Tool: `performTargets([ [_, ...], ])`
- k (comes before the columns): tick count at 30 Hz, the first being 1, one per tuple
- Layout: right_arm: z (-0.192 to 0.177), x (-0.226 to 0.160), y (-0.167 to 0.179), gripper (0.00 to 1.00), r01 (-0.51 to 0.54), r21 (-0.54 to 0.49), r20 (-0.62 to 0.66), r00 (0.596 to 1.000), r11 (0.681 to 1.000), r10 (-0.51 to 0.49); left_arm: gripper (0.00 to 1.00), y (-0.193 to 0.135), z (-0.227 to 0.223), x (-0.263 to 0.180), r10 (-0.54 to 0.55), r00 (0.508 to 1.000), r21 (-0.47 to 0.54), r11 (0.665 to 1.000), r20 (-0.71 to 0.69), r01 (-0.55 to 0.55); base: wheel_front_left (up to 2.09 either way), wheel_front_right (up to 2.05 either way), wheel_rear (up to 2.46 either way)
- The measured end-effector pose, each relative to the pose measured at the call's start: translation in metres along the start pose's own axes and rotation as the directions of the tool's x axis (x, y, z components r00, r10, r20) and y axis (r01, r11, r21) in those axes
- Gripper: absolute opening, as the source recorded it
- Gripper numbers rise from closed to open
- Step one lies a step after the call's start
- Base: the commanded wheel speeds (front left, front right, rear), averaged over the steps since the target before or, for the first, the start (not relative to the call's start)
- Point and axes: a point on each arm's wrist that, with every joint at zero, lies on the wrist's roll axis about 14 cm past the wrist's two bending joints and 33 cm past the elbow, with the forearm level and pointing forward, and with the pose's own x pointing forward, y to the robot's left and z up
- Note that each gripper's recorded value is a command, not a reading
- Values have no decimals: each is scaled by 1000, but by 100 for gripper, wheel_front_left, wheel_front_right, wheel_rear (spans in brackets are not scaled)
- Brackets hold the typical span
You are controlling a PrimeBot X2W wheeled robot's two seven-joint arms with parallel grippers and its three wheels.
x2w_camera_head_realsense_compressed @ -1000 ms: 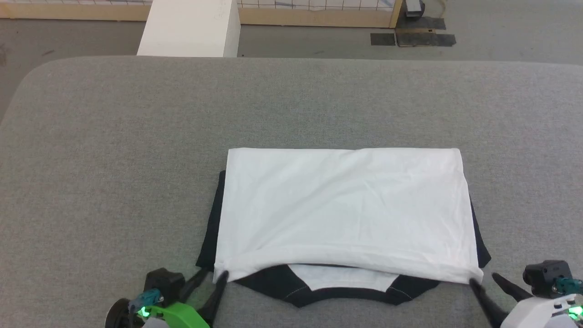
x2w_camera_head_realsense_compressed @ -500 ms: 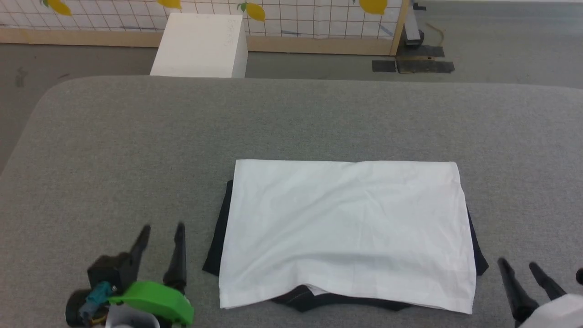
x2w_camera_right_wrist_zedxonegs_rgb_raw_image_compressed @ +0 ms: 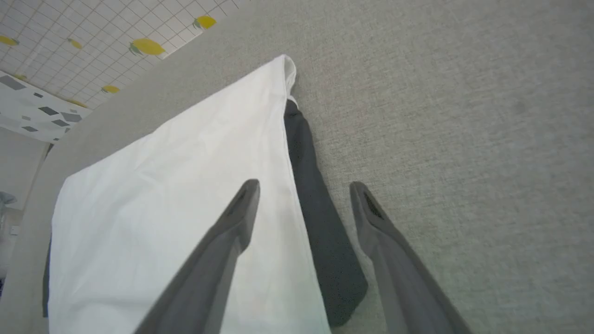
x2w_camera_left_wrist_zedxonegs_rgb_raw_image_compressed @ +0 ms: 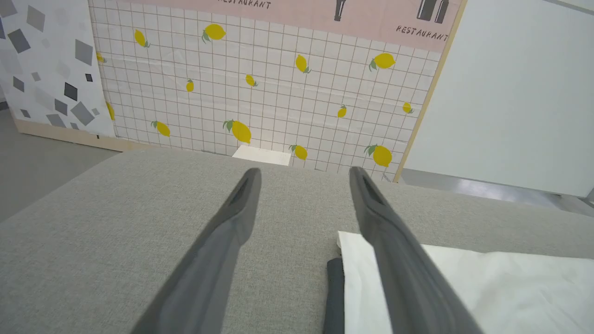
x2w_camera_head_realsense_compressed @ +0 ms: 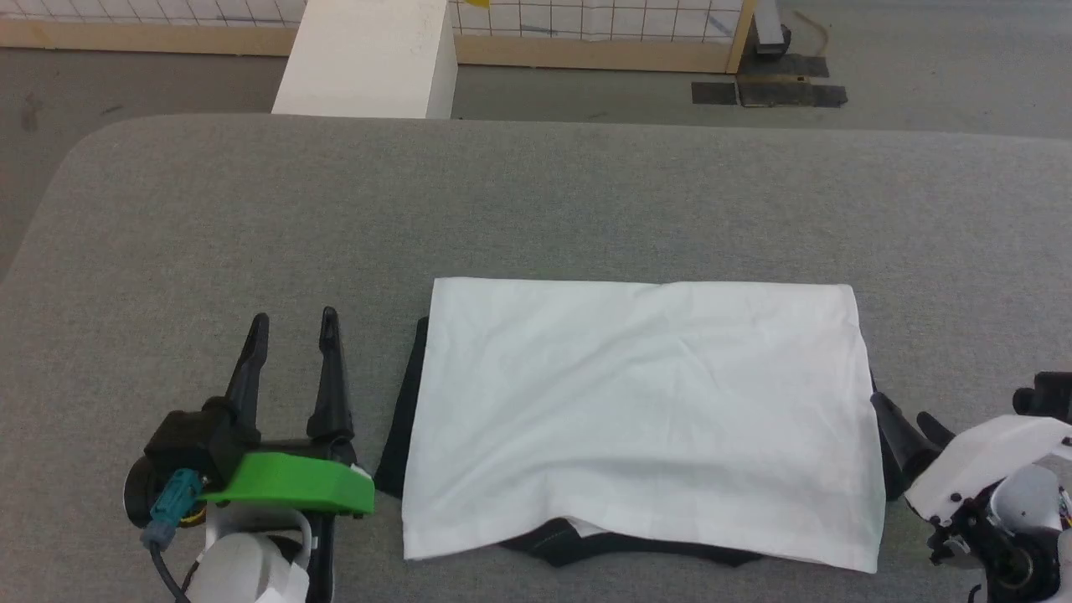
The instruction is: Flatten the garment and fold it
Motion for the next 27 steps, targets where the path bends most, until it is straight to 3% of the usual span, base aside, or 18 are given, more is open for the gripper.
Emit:
performTargets([
  [7,-34,21,-4,100,37,-11,-243,969,999,-39,100,7,-3,9,17,1000,6,1000,6,-17,0,0,0],
  [13,-44,24,0,100,32,-38,-349,936,999,-43,100,9,-6,7,17,1000,6,1000,-1,-17,0,0,0],
  [14,-46,24,3,90,19,-23,-368,929,1000,-26,100,10,-5,7,18,1000,2,1000,0,-18,0,0,0],
  [15,-48,24,6,49,7,-6,-381,925,1000,-9,100,10,-5,7,19,1000,2,1000,1,-19,0,0,0],
  [17,-50,23,13,19,-20,18,-394,919,1000,25,100,10,-5,6,19,1000,0,1000,1,-19,0,0,0],
  [18,-51,24,16,0,-27,19,-395,918,999,33,100,10,-6,6,19,1000,3,1000,0,-19,0,0,0],
  [27,-34,23,10,0,-1,1,-276,961,1000,1,100,7,-7,7,3,1000,10,1000,-2,-3,0,0,0],
])
